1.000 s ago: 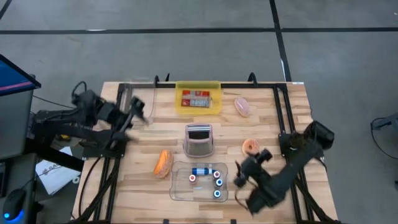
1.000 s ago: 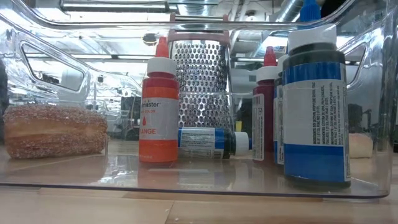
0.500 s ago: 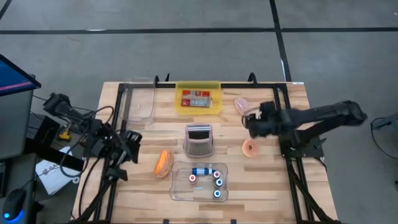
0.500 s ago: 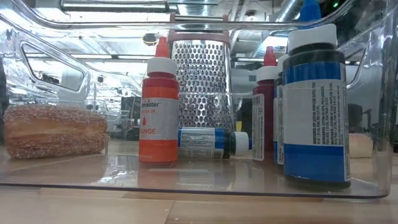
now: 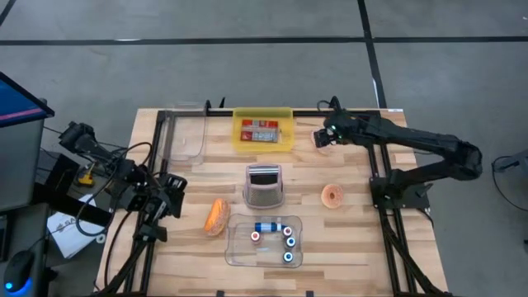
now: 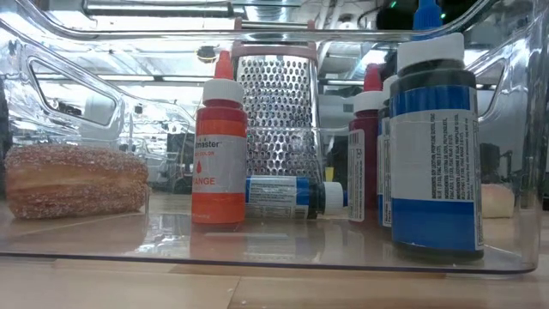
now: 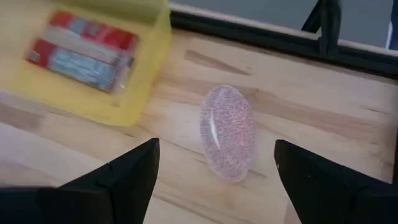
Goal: Pick & Place Food Item
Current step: Put the pink donut into the top transparent bin
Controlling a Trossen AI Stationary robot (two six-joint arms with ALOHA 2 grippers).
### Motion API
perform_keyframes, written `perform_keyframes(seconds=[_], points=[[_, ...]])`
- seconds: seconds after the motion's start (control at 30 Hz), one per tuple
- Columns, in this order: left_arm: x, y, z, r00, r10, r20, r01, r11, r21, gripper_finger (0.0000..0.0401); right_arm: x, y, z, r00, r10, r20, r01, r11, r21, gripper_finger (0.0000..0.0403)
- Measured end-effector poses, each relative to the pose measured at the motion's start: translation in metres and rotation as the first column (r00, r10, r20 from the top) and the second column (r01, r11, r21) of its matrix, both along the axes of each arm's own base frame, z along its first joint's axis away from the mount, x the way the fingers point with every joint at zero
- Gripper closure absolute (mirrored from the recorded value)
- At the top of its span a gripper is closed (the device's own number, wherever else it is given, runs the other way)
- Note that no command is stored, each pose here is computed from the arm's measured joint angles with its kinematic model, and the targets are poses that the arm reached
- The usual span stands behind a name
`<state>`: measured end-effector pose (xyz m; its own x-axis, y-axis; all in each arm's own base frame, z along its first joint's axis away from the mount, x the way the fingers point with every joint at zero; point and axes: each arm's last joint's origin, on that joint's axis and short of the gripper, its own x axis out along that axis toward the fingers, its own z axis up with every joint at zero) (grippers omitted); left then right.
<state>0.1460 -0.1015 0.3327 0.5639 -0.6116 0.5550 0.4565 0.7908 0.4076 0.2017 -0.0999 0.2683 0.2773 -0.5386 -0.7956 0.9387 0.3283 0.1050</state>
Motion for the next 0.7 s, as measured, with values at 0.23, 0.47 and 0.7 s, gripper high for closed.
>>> perform_keyframes(seconds=[0.23, 0.47, 0.7], points=[[0.000, 0.000, 0.000, 1.000, 0.000, -0.001, 0.000, 1.000, 0.001, 0.0116, 0.016, -0.047, -0.022, 0.996, -0.024, -0.082, 0.034, 0.991, 0.126, 0.0096], [0.000, 0.000, 0.000, 1.000, 0.000, -0.001, 0.000, 1.000, 0.001, 0.0116, 0.021, -0.074, -0.057, 0.992, -0.003, -0.124, 0.040, 0.956, 0.291, 0.0096], [0.000, 0.000, 0.000, 1.000, -0.004, -0.006, 0.004, 1.000, -0.003, 0.0116, 0.029, -0.078, -0.074, 0.985, 0.045, -0.168, 0.010, 0.950, 0.313, 0.0096]])
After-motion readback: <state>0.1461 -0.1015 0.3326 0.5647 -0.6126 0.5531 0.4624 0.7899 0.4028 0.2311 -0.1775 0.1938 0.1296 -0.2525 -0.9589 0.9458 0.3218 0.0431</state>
